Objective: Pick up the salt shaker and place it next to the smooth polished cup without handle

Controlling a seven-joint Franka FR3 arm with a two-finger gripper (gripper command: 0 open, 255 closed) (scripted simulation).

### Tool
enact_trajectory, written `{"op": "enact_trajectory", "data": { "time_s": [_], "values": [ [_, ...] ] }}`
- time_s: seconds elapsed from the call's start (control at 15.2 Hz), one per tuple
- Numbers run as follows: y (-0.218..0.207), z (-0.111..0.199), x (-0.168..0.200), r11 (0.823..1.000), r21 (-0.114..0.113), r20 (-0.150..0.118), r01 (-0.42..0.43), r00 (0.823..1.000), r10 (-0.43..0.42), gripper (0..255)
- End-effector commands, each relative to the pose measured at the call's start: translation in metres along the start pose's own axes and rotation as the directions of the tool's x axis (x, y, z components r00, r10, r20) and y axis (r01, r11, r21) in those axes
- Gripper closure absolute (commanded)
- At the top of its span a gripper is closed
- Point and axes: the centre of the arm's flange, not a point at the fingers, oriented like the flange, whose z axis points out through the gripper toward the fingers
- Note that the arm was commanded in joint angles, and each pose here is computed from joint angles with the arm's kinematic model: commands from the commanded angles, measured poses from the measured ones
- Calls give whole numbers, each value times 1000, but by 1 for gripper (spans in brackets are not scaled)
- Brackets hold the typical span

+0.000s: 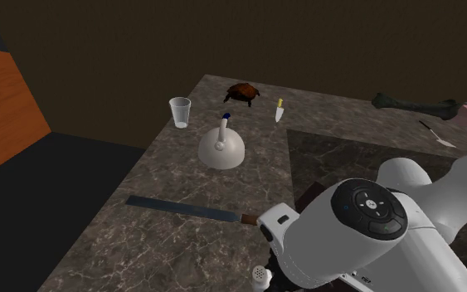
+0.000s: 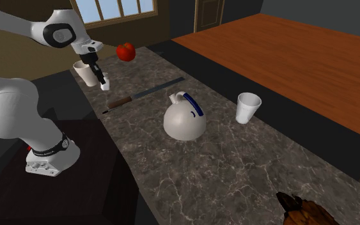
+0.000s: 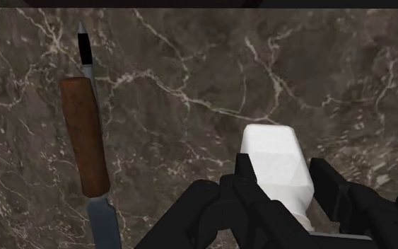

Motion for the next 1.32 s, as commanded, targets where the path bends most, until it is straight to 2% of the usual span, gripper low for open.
{"op": "enact_trajectory", "data": {
  "time_s": [0.0, 0.46, 0.53, 0.86, 1.12, 1.25],
  "values": [
    [0, 9, -1, 1000, 0, -1, 0, 1000, 0, 255],
    [0, 9, -1, 1000, 0, -1, 0, 1000, 0, 255],
    [0, 9, -1, 1000, 0, -1, 0, 1000, 0, 0],
    [0, 9, -1, 1000, 0, -1, 0, 1000, 0, 0],
    [0, -41, -1, 1000, 0, -1, 0, 1000, 0, 0],
    [0, -42, -2, 1000, 0, -1, 0, 1000, 0, 0]
  ]
}}
